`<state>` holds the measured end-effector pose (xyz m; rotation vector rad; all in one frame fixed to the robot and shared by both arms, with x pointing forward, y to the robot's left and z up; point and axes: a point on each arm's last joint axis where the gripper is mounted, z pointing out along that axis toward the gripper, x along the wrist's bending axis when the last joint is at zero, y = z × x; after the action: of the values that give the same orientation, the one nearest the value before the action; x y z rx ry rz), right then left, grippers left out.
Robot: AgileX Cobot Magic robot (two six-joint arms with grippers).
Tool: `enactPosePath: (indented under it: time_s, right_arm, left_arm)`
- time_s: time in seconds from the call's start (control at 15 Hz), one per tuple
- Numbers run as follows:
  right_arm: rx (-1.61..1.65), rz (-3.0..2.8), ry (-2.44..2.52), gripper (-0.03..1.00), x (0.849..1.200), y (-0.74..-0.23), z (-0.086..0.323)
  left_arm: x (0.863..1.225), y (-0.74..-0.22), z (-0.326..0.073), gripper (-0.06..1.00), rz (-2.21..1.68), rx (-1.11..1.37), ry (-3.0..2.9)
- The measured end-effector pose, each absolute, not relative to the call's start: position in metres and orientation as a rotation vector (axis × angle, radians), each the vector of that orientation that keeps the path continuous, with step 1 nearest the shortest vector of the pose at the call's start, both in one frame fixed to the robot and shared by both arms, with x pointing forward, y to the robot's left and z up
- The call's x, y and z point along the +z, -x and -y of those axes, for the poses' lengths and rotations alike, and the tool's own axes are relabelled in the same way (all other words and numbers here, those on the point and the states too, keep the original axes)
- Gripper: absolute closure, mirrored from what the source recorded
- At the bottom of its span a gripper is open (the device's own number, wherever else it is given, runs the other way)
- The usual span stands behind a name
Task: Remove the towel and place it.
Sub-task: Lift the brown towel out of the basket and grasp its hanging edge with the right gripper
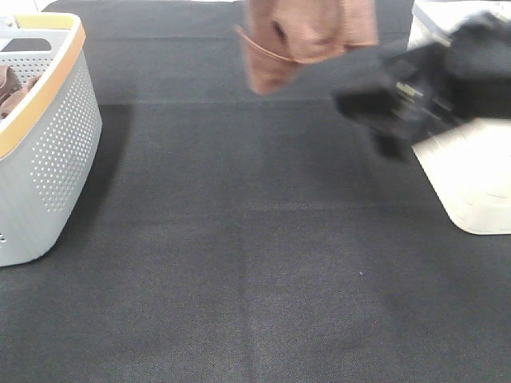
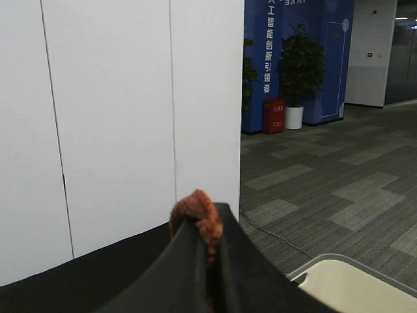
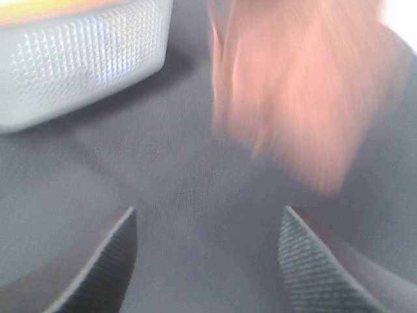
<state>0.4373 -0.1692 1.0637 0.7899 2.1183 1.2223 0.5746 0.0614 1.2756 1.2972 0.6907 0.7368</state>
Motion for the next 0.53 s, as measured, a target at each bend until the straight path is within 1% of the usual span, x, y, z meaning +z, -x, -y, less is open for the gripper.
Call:
enactPosePath:
  time_s: [0.2,0.53]
  right_arm:
    - [1.142,-1.980,-0.838,0.36,1.065,-0.474,0.157]
    - [1.125,-1.967,-0.877,0.36,1.061,-0.505,0.141]
  left_arm:
    - [1.275,-0.575,-0.061,0.94,-0.695,0.733,-1.305]
    - [1.275,-0.575,-0.061,0.94,-0.699,0.726,-1.302]
